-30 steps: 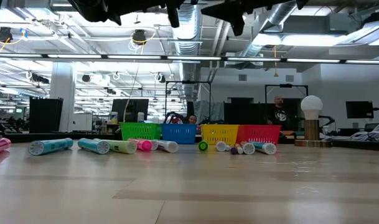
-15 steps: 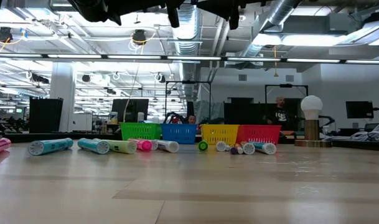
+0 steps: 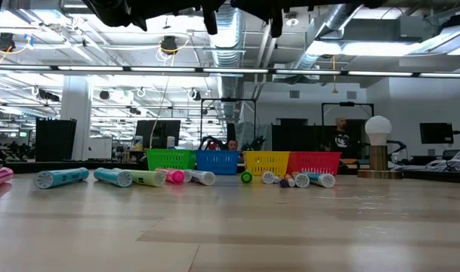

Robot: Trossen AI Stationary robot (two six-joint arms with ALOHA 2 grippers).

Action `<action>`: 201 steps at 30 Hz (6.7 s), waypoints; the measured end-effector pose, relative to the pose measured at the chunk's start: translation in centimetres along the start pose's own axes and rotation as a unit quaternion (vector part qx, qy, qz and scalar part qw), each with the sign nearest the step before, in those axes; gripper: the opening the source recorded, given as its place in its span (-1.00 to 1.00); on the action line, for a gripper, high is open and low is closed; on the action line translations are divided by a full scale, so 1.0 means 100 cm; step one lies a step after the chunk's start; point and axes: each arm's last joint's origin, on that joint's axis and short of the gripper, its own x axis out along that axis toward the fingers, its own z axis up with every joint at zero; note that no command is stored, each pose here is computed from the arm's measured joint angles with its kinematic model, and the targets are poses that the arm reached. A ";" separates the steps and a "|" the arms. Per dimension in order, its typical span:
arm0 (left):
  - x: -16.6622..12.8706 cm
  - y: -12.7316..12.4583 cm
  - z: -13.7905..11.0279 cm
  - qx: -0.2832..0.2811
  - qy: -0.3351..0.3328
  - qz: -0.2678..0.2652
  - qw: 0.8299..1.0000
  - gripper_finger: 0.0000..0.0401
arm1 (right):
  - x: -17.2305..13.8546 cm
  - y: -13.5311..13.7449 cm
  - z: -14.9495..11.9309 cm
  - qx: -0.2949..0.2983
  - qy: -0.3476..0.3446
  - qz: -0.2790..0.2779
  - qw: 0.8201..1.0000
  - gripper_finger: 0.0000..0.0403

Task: Pick & Place Markers
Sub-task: Put the black mini marker into the red basket, then put the orange highlighter into the yellow basket

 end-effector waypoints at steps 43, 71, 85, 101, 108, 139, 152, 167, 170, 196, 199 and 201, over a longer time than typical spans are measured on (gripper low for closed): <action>-0.008 -0.004 0.020 0.059 -0.041 0.045 0.996 0.17 | -0.001 -0.002 0.002 0.017 -0.004 0.010 1.000 -0.81; -0.065 0.004 0.051 0.044 0.052 0.143 0.987 0.07 | -0.029 -0.106 -0.023 0.030 0.194 -0.188 0.963 -0.83; -0.081 0.005 0.039 0.040 0.060 0.161 0.984 0.07 | -0.082 -0.177 -0.043 0.101 0.323 -0.365 0.867 -0.73; -0.081 0.005 0.039 0.040 0.060 0.161 0.984 0.05 | -0.074 -0.196 -0.074 0.126 0.370 -0.377 0.840 -0.48; -0.081 0.005 0.039 0.040 0.060 0.161 0.984 0.05 | -0.070 -0.201 -0.088 0.137 0.392 -0.376 0.829 -0.26; -0.081 0.007 0.036 0.022 0.073 0.172 0.982 0.04 | -0.096 -0.032 0.027 -0.077 0.182 -0.133 0.971 -0.46; -0.083 0.008 0.031 0.014 0.097 0.179 0.979 0.04 | -0.094 -0.026 0.024 -0.057 0.187 -0.125 0.973 -0.46; -0.099 0.012 -0.003 -0.043 0.275 0.226 0.933 0.04 | -0.095 -0.027 0.020 -0.034 0.203 -0.131 0.970 -0.46; -0.105 0.012 -0.009 -0.056 0.315 0.237 0.917 0.04 | -0.096 -0.027 0.018 -0.030 0.213 -0.133 0.968 -0.46; -0.117 0.012 -0.021 -0.071 0.384 0.274 0.879 0.04 | -0.100 -0.027 0.011 0.026 0.245 -0.151 0.957 -0.46; -0.117 0.012 -0.021 -0.072 0.384 0.274 0.879 0.04 | -0.100 -0.027 0.010 0.055 0.244 -0.159 0.955 -0.46; -0.116 0.011 -0.021 -0.068 0.386 0.268 0.880 0.04 | -0.100 -0.027 0.010 0.078 0.241 -0.163 0.954 -0.46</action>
